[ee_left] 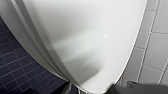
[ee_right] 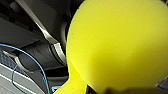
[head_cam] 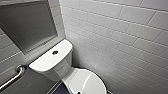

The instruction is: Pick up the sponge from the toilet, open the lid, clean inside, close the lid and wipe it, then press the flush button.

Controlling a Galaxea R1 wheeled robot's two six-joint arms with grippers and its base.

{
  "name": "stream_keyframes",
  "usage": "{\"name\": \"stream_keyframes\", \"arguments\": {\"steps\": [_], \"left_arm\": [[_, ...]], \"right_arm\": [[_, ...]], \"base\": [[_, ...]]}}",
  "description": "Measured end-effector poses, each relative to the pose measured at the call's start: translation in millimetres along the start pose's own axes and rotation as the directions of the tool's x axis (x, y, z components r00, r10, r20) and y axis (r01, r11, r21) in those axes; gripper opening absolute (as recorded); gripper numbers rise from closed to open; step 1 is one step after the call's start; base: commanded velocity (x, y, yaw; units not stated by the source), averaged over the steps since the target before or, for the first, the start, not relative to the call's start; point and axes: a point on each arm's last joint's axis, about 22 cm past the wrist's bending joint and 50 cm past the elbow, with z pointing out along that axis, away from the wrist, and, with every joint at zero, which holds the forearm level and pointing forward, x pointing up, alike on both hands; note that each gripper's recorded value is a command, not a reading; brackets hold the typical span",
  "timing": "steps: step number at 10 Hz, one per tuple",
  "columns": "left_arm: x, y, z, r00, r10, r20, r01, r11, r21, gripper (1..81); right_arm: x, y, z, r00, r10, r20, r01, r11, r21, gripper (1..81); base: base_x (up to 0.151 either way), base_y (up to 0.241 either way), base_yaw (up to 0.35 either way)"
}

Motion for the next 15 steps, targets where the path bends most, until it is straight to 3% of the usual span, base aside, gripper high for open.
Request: {"name": "stream_keyframes", "arguments": {"steps": [3, 6, 10, 15], "left_arm": [[10.0, -9.2, 0.3, 1.000, 0.000, -0.021, 0.001, 1.000, 0.022, 81.1], [1.7, -8.2, 4.8, 1.000, -0.001, -0.001, 0.001, 1.000, 0.029, 81.1], [14.9, -8.2, 8.4, 0.993, -0.119, -0.025, 0.121, 0.992, 0.044, 81.1], [7.1, -3.2, 22.3, 0.990, -0.138, 0.010, 0.136, 0.987, 0.090, 81.1]], "right_arm": [[-0.1, 1.8, 0.1, 1.000, 0.000, 0.000, 0.000, 1.000, -0.005, 1.0], [-0.2, 1.1, 0.3, 1.000, 0.000, 0.000, 0.000, 1.000, -0.004, 1.0], [-0.6, -1.0, 1.6, 1.000, 0.000, 0.001, 0.000, 1.000, -0.003, 1.0], [-1.2, -4.1, 2.7, 1.000, 0.001, 0.001, -0.001, 1.000, 0.001, 1.0]], "base": [[0.000, 0.000, 0.000], [0.000, 0.000, 0.000], [0.000, 0.000, 0.000], [0.000, 0.000, 0.000]]}}
